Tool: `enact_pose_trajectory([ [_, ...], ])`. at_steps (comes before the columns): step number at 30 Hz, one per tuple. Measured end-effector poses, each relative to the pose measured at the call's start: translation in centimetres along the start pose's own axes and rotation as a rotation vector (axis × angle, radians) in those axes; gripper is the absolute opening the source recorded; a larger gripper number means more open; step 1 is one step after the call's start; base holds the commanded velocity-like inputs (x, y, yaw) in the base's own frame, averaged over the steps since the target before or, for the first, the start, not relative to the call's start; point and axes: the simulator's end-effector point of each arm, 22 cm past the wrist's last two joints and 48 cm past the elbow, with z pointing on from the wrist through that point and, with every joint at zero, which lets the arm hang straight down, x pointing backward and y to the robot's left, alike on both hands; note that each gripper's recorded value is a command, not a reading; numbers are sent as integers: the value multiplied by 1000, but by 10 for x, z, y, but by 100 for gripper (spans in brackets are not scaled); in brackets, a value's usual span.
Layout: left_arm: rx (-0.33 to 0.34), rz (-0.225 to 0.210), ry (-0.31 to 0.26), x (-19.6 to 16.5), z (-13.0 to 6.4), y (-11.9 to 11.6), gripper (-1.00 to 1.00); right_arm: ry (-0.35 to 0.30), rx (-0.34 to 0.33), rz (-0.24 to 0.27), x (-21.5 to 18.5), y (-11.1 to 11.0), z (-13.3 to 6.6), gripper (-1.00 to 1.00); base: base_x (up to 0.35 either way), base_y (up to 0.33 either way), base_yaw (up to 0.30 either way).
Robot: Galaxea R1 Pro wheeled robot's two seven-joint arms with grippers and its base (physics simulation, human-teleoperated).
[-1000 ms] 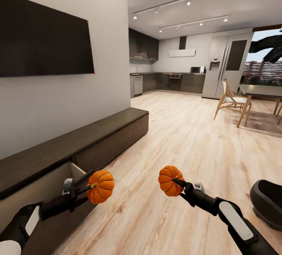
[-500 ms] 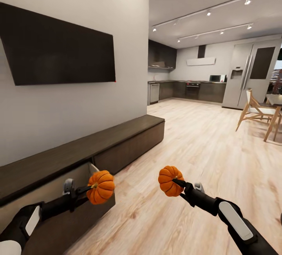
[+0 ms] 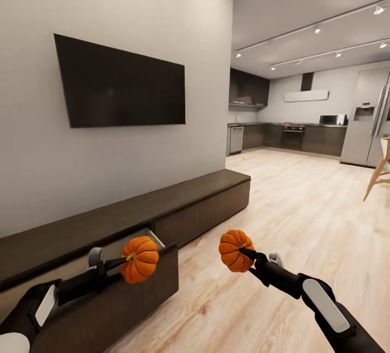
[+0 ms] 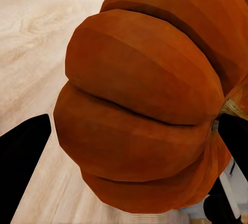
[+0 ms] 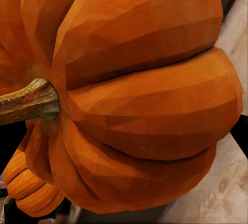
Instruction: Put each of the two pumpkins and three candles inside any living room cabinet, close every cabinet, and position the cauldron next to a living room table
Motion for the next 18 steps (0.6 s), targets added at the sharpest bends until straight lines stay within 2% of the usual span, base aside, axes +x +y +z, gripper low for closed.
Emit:
enact_pose_trajectory([
  [11, 24, 35, -13, -5, -5, -23, -100, -18, -31, -27, -6, 23, -8, -100, 0, 0, 280],
  [18, 48, 51, -25, -8, -9, -39, -100, -30, -57, -38, -10, 39, -14, -100, 0, 0, 46],
])
